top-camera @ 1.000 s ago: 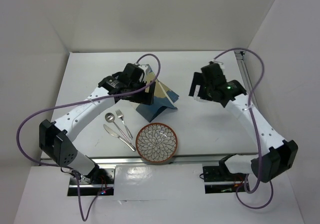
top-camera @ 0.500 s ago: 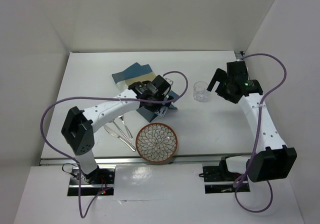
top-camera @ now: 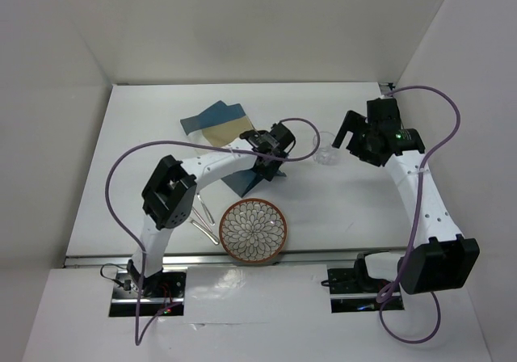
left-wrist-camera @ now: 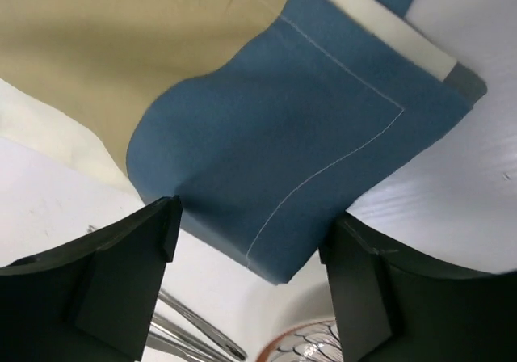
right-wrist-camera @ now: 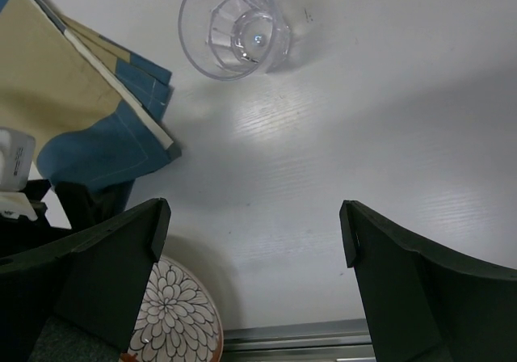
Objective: Set the dinner table for one person
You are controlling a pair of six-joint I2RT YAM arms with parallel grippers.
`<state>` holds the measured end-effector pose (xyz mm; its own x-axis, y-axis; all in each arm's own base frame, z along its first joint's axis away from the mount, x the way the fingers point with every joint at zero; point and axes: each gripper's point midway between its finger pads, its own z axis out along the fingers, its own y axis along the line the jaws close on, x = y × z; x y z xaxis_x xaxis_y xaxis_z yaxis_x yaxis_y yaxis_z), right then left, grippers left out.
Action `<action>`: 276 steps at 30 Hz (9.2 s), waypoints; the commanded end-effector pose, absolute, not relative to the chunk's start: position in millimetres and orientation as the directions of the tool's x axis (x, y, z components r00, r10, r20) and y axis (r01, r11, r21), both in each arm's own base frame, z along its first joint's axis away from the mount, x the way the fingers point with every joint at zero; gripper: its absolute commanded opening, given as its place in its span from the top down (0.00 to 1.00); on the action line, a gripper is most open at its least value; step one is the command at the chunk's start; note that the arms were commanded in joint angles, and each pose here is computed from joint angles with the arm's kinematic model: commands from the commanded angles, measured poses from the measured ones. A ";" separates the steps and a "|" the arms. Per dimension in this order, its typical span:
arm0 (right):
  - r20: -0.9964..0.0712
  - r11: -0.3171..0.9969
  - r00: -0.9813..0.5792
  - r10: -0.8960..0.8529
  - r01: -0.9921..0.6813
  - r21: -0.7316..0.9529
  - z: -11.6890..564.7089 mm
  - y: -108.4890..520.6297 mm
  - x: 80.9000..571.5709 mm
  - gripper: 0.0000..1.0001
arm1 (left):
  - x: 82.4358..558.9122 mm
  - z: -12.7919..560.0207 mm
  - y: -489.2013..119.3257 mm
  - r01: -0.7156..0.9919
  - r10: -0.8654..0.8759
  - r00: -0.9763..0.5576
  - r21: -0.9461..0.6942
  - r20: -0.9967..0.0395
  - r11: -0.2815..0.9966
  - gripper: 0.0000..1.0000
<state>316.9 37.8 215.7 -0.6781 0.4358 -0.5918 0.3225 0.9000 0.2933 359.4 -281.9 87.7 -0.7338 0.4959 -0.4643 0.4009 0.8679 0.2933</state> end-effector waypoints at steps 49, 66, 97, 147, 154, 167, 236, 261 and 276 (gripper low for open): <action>-0.239 0.874 -0.906 -0.350 -0.407 0.264 28.2 333.7 313.9 0.05 | 337.4 221.8 -72.5 -0.436 -0.703 -0.479 -0.553 -0.526 0.710 1.00; -0.298 0.911 -0.911 -0.285 -0.354 0.212 30.2 341.5 343.7 1.00 | 354.7 232.3 -67.9 -0.411 -0.700 -0.480 -0.569 -0.529 0.712 1.00; -0.573 0.954 -0.798 0.187 0.009 0.299 181.3 210.6 338.0 1.00 | 354.0 218.7 -104.2 -0.173 -0.771 -0.513 -0.834 -0.377 0.524 1.00; -0.657 0.972 -0.752 0.059 -0.107 0.210 170.6 234.9 391.0 0.49 | 363.7 193.4 -29.1 -0.410 -0.624 -0.593 -0.476 -0.509 0.778 0.49; -0.605 0.954 -0.792 -0.082 -0.237 0.181 130.8 306.3 427.9 0.55 | 361.5 176.4 -30.6 -0.440 -0.611 -0.657 -0.432 -0.443 0.787 0.53; -0.430 0.980 -0.902 0.028 -0.060 0.191 31.8 294.6 446.9 0.55 | 357.7 161.0 -27.8 -0.449 -0.580 -0.704 -0.377 -0.409 0.810 0.49; -0.405 0.967 -0.886 0.227 0.158 0.198 54.3 187.8 455.4 0.52 | 472.2 58.2 -119.2 -0.280 -0.298 -0.922 -0.106 -0.247 0.954 0.41; -0.488 0.883 -0.740 0.463 0.435 0.179 120.4 19.6 432.1 0.20 | 445.8 90.4 -130.7 -0.217 -0.256 -0.919 -0.157 -0.299 0.963 0.39; -0.498 0.835 -0.684 0.533 0.520 0.180 102.4 -1.2 430.5 1.00 | 436.6 23.3 -143.9 -0.223 -0.231 -0.952 -0.062 -0.201 0.973 0.41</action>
